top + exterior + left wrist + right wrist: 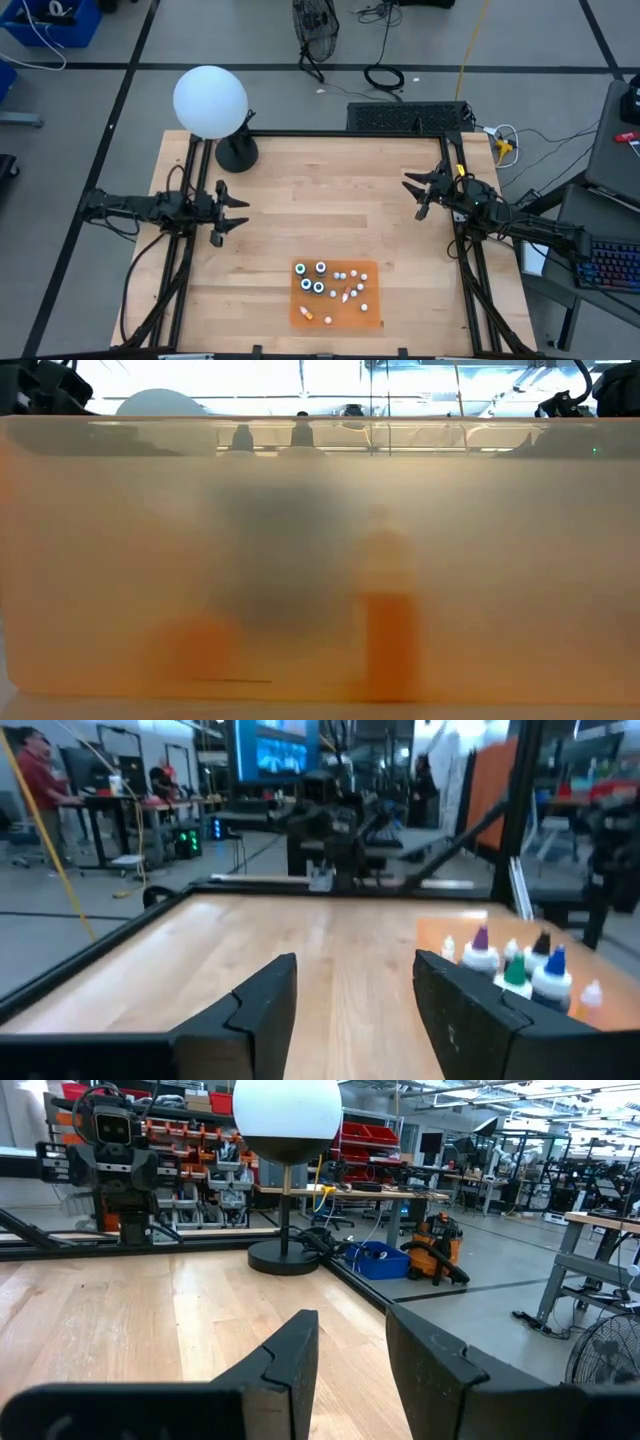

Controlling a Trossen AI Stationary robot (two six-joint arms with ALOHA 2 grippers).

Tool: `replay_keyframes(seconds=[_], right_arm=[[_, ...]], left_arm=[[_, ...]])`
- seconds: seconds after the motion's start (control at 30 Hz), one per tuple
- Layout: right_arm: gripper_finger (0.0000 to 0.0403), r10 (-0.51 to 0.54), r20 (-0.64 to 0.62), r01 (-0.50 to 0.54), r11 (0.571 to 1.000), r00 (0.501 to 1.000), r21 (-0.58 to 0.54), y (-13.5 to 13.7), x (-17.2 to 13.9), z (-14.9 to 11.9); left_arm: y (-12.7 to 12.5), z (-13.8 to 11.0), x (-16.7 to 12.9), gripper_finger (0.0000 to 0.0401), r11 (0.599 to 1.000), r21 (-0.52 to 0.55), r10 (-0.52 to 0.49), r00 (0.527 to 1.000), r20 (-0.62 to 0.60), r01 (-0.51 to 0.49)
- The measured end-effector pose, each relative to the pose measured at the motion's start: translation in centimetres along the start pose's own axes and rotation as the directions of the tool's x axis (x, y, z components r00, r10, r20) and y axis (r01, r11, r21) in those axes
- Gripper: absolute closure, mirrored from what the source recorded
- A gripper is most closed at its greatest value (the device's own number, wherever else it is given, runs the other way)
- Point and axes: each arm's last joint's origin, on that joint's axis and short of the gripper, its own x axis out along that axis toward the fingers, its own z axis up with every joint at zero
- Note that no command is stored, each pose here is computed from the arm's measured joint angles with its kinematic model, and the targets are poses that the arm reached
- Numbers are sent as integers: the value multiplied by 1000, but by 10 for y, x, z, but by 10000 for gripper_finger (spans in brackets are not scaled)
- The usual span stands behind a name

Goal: Pick & Place food coloring
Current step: Return to Home Position

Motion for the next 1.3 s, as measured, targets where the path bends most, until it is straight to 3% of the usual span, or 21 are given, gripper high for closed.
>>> replay_keyframes(seconds=[0.3,0.73,1.3], right_arm=[[293,0,0,0,1000,1000,0,0,0,0],[293,0,0,0,1000,1000,0,0,0,0],[293,0,0,0,1000,1000,0,0,0,0]], left_arm=[[0,-1,3,212,1000,18,3,1000,-13,-3],[0,-1,3,194,1000,17,3,1000,-11,-3],[0,-1,3,214,1000,17,3,1000,-10,-3]])
